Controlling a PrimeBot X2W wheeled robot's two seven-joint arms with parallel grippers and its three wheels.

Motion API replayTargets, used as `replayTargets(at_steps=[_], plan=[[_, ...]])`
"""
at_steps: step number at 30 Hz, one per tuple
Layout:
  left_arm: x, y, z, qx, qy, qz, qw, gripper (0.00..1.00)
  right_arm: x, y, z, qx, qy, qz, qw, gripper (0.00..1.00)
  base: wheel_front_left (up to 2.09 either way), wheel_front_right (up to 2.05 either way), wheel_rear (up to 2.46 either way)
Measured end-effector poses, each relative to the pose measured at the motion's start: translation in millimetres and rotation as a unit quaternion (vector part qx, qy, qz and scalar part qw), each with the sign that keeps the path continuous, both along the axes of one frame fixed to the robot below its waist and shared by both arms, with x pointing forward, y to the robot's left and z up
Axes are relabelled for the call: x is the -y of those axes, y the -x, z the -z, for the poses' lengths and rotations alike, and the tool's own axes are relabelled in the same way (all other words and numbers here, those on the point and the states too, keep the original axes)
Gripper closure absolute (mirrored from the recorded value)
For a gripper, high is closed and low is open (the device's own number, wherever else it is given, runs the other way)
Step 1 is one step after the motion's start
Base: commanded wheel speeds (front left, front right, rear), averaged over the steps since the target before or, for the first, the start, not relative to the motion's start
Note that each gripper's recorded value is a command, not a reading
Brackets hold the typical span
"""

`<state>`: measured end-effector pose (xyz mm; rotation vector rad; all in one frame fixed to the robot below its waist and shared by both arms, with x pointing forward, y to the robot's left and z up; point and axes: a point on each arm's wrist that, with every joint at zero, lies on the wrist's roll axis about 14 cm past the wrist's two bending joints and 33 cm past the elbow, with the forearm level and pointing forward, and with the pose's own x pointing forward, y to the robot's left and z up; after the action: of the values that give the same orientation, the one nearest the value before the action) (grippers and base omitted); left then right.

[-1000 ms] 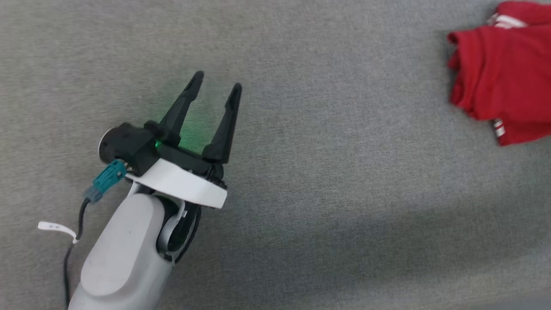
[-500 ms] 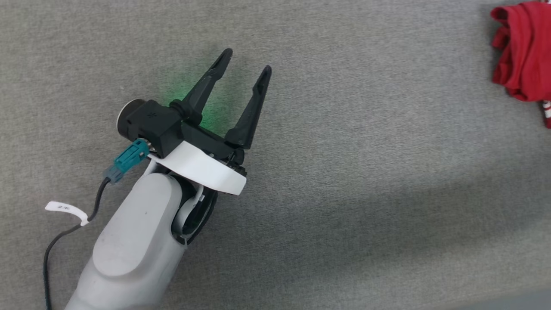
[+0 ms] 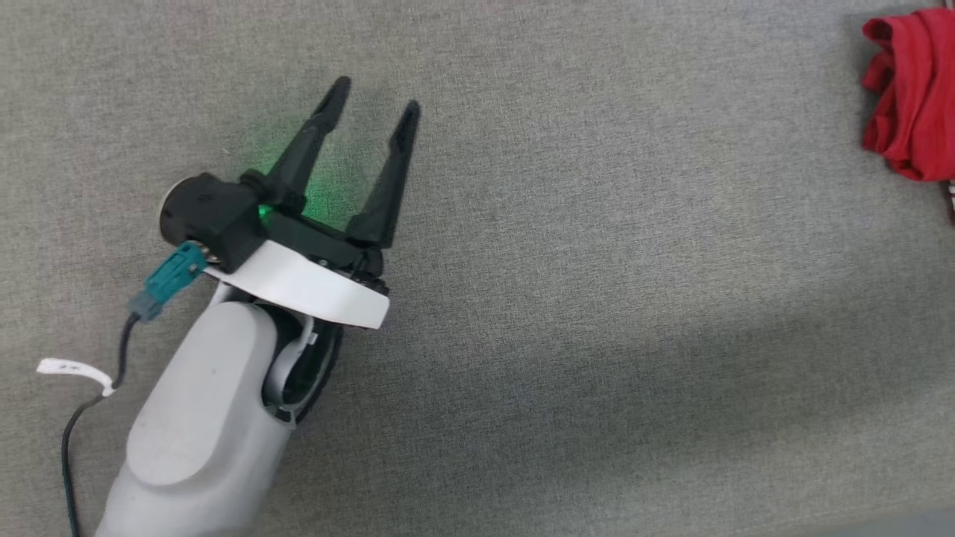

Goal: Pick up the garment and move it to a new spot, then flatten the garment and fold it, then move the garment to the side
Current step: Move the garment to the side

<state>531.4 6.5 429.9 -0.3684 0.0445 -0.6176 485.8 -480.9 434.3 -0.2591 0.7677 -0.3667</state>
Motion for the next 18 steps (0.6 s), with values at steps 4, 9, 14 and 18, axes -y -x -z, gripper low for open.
replayTargets(at_steps=[4,9,14,18], plan=[[-8.9,-0.5,-7.1,0.006,0.0,-0.014,1.0,0.0,-1.5,-3.3,-12.1,0.024,-0.003,-0.004,1.0,0.0,0.0,0.0,0.0],[-21.9,2.9,-17.5,0.013,-0.001,-0.034,0.999,0.0,-13.6,-10.9,-27.5,0.064,-0.016,-0.022,0.998,0.0,0.0,0.0,0.0],[-46.2,9.7,-30.8,0.023,-0.013,-0.065,0.998,0.0,-39.9,-16.4,-40.1,0.117,-0.039,-0.058,0.991,0.0,0.0,0.0,0.0],[-67.2,17.1,-40.7,0.036,-0.033,-0.092,0.995,0.0,-65.0,-20.0,-51.5,0.161,-0.051,-0.096,0.981,0.0,0.0,0.0,0.0]])
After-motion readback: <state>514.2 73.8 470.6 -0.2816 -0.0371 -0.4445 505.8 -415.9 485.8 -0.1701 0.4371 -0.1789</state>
